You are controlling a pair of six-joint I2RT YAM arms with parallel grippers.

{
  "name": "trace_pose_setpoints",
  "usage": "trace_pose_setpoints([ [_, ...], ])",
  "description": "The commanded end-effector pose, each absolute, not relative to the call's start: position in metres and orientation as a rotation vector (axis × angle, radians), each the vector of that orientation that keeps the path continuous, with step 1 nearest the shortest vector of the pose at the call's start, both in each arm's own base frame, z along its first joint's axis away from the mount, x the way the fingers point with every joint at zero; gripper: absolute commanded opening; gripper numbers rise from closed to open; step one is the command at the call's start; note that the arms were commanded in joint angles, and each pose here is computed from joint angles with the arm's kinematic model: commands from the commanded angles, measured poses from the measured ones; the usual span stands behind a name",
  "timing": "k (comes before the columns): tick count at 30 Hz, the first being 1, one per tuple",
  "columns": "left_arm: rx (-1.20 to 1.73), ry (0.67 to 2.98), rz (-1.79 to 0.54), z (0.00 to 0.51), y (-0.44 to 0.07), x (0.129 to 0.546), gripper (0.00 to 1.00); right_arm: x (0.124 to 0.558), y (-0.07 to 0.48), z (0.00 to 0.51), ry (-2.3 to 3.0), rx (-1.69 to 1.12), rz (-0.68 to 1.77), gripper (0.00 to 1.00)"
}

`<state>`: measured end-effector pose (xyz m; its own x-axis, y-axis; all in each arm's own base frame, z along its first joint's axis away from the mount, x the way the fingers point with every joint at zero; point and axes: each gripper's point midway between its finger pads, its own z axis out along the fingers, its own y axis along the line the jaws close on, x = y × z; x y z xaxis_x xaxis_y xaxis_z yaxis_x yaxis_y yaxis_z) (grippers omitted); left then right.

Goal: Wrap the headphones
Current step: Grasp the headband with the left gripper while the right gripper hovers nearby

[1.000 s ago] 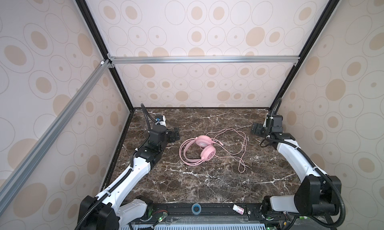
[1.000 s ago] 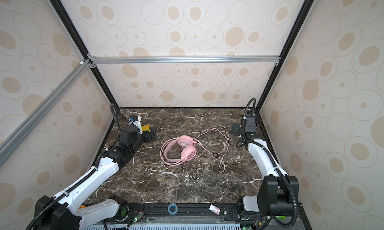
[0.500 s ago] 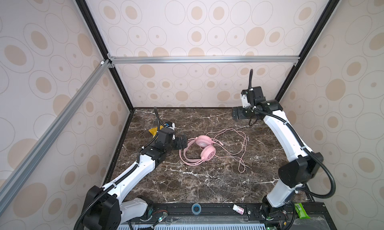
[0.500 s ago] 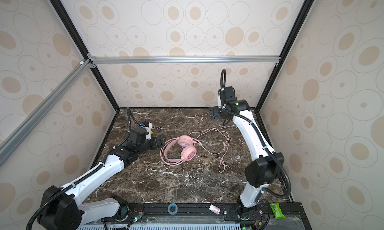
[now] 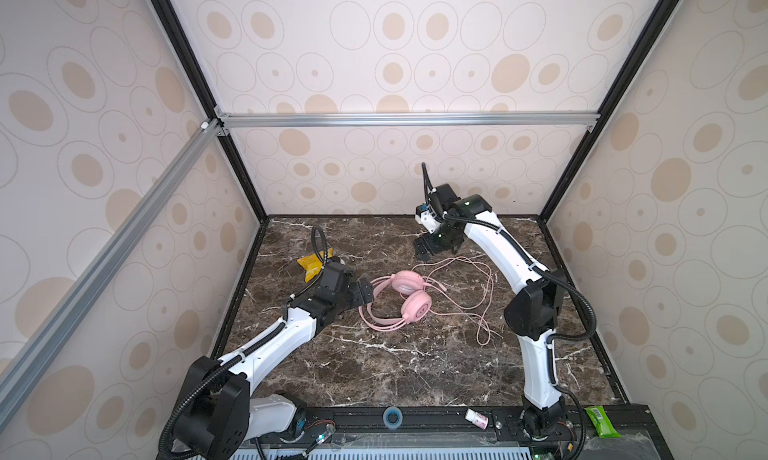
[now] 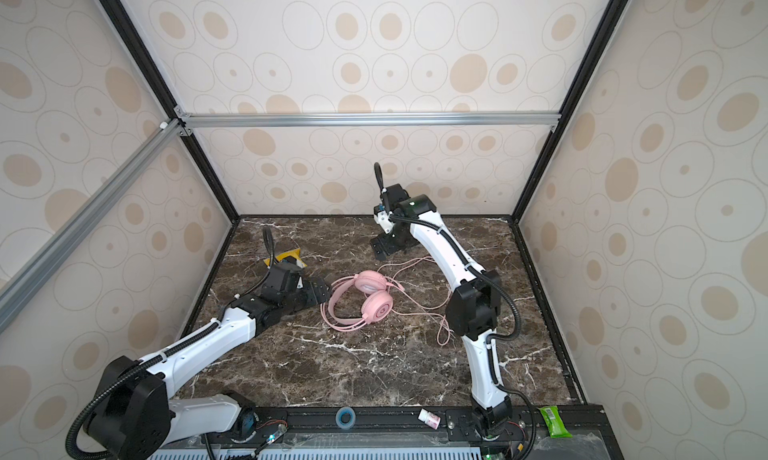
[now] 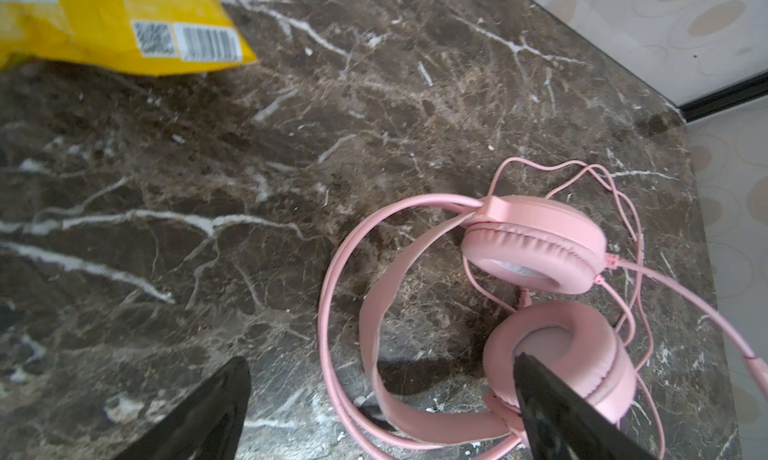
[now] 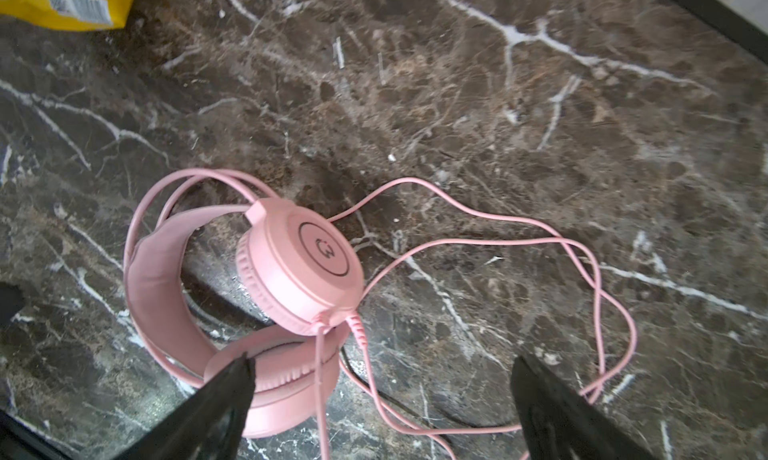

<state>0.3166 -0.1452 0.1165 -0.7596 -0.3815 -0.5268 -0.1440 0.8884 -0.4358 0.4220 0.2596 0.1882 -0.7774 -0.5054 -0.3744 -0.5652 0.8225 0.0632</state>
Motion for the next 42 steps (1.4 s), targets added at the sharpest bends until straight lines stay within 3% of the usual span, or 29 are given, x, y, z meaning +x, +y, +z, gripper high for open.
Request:
trace_pose_setpoints([
  [1,-0.555,2.433,-0.488,0.104,-0.131,0.303,0.98,0.402,0.284,0.183,2.656,-0.928,0.319,1.00],
  [9,-0.613,2.423,-0.494,0.105,-0.122,0.290,0.97,0.382,0.326,0.146,2.633,-1.060,0.377,0.97],
  [12,-0.596,2.431,-0.489,0.107,-0.122,0.290,0.97,0.391,0.328,0.141,2.641,-1.019,0.340,0.92],
  [23,-0.545,2.517,-0.488,0.092,-0.127,0.290,0.98,0.416,0.328,0.119,2.648,-0.994,0.168,0.93],
  [29,-0.496,2.563,-0.494,0.088,-0.144,0.315,0.98,0.413,0.335,0.129,2.648,-0.964,0.276,0.94],
  [35,-0.440,2.672,-0.372,0.068,-0.149,0.332,0.98,0.421,0.334,0.155,2.668,-0.771,0.547,0.94],
  [42,-0.402,2.752,-0.214,0.051,-0.146,0.343,0.98,0.421,0.317,0.177,2.645,-0.760,0.499,0.95],
])
